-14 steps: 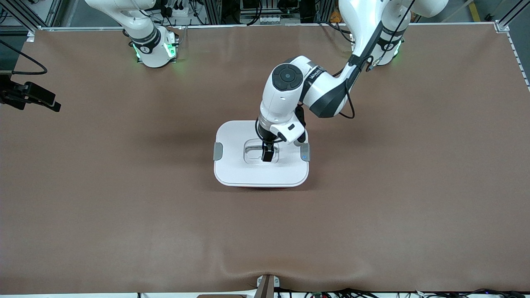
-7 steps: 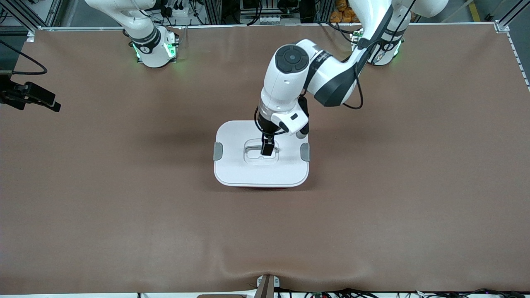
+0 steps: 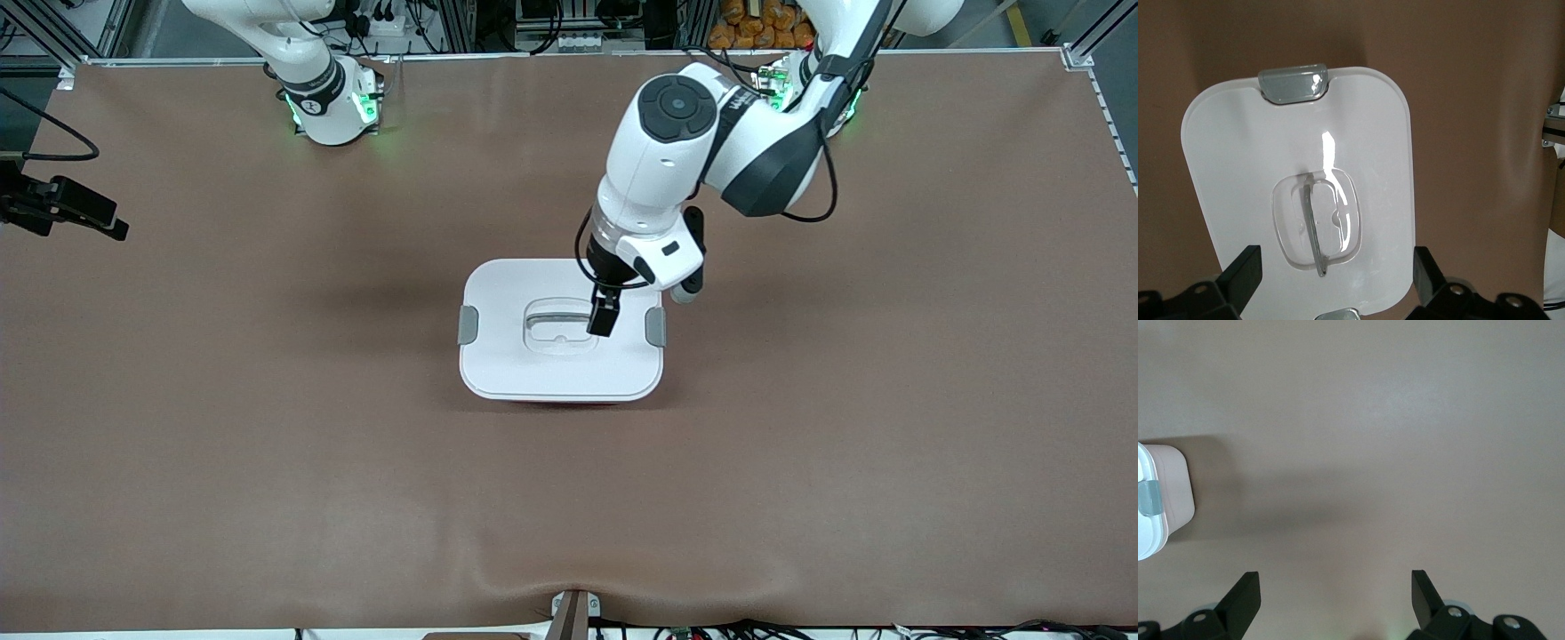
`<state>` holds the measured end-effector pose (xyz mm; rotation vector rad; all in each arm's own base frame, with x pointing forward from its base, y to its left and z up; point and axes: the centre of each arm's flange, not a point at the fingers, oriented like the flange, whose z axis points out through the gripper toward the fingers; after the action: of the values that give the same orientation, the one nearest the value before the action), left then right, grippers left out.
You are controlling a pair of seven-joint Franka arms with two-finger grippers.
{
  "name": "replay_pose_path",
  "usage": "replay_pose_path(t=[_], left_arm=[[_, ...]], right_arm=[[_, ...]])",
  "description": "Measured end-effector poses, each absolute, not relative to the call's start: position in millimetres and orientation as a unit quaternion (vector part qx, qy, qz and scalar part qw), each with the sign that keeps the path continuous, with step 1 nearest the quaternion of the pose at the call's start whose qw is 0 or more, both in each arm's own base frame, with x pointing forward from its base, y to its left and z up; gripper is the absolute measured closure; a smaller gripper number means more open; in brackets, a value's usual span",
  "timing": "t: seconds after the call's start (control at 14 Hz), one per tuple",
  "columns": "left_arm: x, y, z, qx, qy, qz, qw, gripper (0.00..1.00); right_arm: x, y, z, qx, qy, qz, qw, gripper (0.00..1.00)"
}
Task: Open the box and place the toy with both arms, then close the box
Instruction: 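Open the left gripper and lift it off the lid handle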
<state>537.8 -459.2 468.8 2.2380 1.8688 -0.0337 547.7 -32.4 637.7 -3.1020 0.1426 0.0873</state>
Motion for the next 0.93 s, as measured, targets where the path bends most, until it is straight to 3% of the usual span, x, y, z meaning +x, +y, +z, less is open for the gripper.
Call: replay_pose_path(t=[0.93], left_arm=[[581.0,-328.8,523.1,0.883,0.465,-0.002,0.060,0.00]], right_arm=[[548.4,-35.0,638.3,-0.998,0.048,0.024,0.017,0.00]])
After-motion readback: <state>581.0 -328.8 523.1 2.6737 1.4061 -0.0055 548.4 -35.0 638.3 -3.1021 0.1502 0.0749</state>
